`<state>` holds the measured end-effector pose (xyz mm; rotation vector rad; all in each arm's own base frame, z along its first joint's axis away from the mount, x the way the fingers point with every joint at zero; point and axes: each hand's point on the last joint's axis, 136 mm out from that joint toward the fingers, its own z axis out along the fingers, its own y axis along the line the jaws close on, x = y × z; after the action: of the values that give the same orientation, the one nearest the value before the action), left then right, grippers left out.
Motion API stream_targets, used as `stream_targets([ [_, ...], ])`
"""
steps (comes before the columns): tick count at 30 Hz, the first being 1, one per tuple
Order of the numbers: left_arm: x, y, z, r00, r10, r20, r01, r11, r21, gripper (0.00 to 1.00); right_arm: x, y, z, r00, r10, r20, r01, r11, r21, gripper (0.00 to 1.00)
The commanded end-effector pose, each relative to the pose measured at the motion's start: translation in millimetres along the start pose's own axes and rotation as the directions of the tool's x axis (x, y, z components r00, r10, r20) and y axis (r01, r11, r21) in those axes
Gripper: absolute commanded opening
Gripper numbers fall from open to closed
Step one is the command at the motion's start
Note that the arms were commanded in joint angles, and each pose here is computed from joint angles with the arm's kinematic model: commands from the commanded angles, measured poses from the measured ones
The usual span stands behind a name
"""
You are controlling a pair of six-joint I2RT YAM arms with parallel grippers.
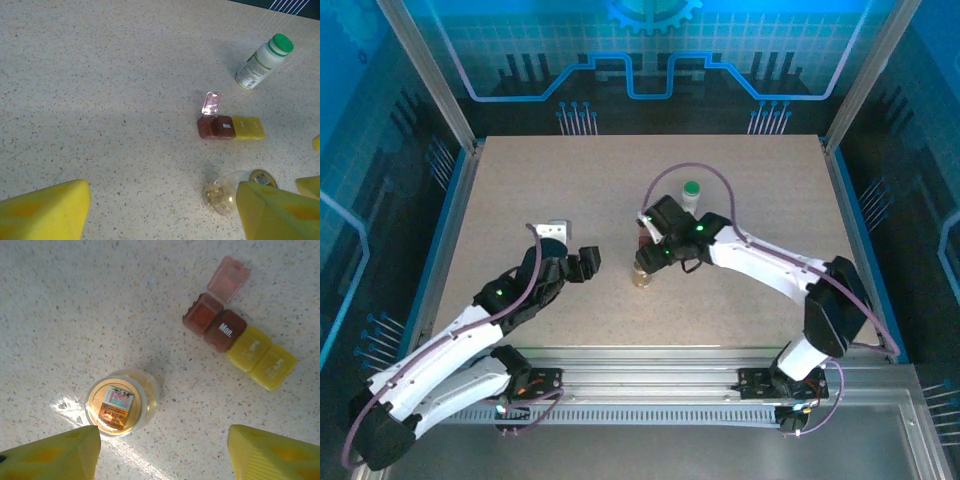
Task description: Sort the pills into containers
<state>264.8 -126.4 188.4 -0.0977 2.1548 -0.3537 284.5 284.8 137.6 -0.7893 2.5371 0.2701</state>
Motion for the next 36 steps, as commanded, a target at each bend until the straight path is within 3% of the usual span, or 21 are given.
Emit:
stream_targets([
  [1, -5, 5, -1, 0.999, 0.014, 0.042, -0.013, 1.0, -0.013, 0.79, 6, 8, -2, 0.996, -0.063, -0.068, 0.066, 0.997, 0.04, 0.71],
  [12, 4, 8, 3, 0.999, -0.002, 0.055, 0.002, 1.0, -0.002, 0.79, 18, 28, 32, 0.971, -0.101, -0.216, 0.104, 0.995, 0.003, 0.75],
  [36, 13, 10, 4, 0.998, -0.019, 0.063, 0.017, 1.0, 0.024, 0.79, 23, 32, 66, 0.949, -0.107, -0.296, 0.115, 0.993, 0.012, 0.69],
])
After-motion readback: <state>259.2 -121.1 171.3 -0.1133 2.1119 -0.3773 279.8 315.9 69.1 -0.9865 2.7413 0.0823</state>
